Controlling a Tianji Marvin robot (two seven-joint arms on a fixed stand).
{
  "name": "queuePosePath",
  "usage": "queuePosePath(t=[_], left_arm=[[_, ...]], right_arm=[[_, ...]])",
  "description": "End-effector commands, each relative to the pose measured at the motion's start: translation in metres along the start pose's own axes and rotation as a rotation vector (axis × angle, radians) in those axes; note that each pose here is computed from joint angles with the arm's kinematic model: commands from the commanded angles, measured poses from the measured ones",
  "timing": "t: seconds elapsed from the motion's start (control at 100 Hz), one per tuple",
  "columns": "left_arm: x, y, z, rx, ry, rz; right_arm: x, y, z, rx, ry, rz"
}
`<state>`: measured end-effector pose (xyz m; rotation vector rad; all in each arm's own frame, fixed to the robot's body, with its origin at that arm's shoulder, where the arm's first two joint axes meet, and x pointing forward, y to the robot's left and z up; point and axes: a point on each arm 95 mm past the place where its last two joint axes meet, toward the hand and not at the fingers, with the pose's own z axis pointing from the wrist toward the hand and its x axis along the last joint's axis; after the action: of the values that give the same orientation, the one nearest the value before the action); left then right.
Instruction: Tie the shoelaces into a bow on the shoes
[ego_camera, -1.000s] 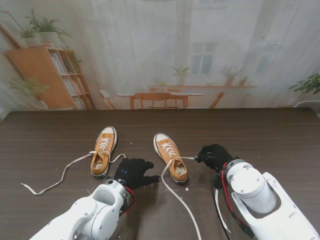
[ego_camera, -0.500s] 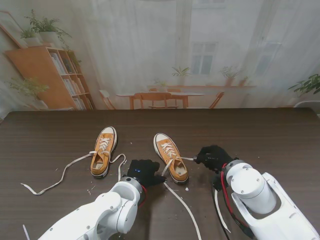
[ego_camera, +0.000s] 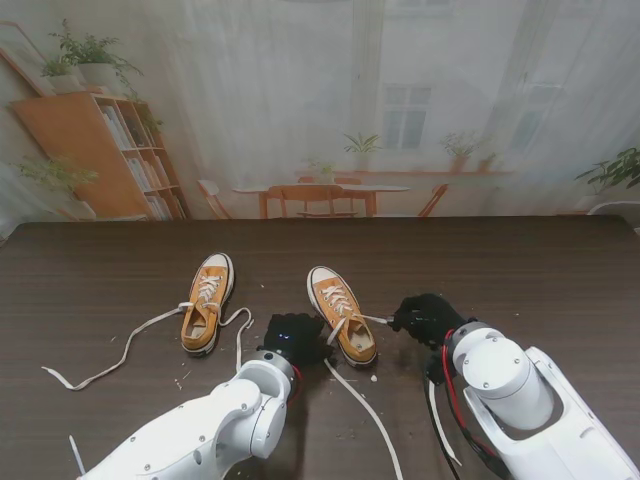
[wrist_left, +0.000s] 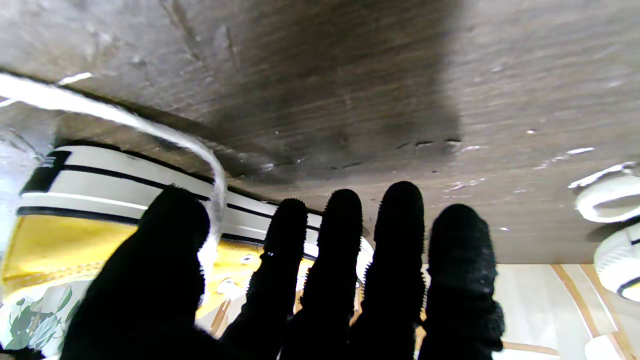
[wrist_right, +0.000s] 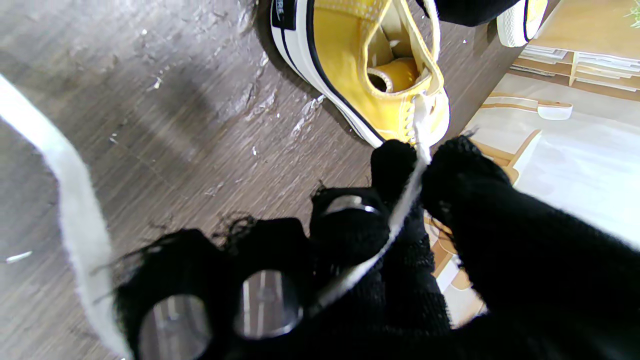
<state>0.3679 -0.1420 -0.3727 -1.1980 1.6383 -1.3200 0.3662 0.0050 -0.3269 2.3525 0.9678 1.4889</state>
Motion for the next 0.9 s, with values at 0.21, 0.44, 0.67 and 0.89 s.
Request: queuePosePath(t=[0.21, 0.44, 0.67, 0.89], left_arm=[[0.01, 0.001, 0.001, -0.027, 0.027, -0.013], [0.013, 0.003, -0.003, -0.023, 0.023, -0.012], [0.01, 0.004, -0.004, -0.047, 0.016, -0.014], [0.001, -0.005, -0.007, -0.031, -0.022, -0.034]], right_arm=[[0.0, -0.001, -0.005, 0.023, 0.002, 0.007], [0.001, -0.002, -0.007, 0.028, 0.005, 0.006], [0.001, -0.004, -0.009, 0.033, 0.01, 0.008], [0.001, -0.004, -0.008, 0.037, 0.011, 0.012]])
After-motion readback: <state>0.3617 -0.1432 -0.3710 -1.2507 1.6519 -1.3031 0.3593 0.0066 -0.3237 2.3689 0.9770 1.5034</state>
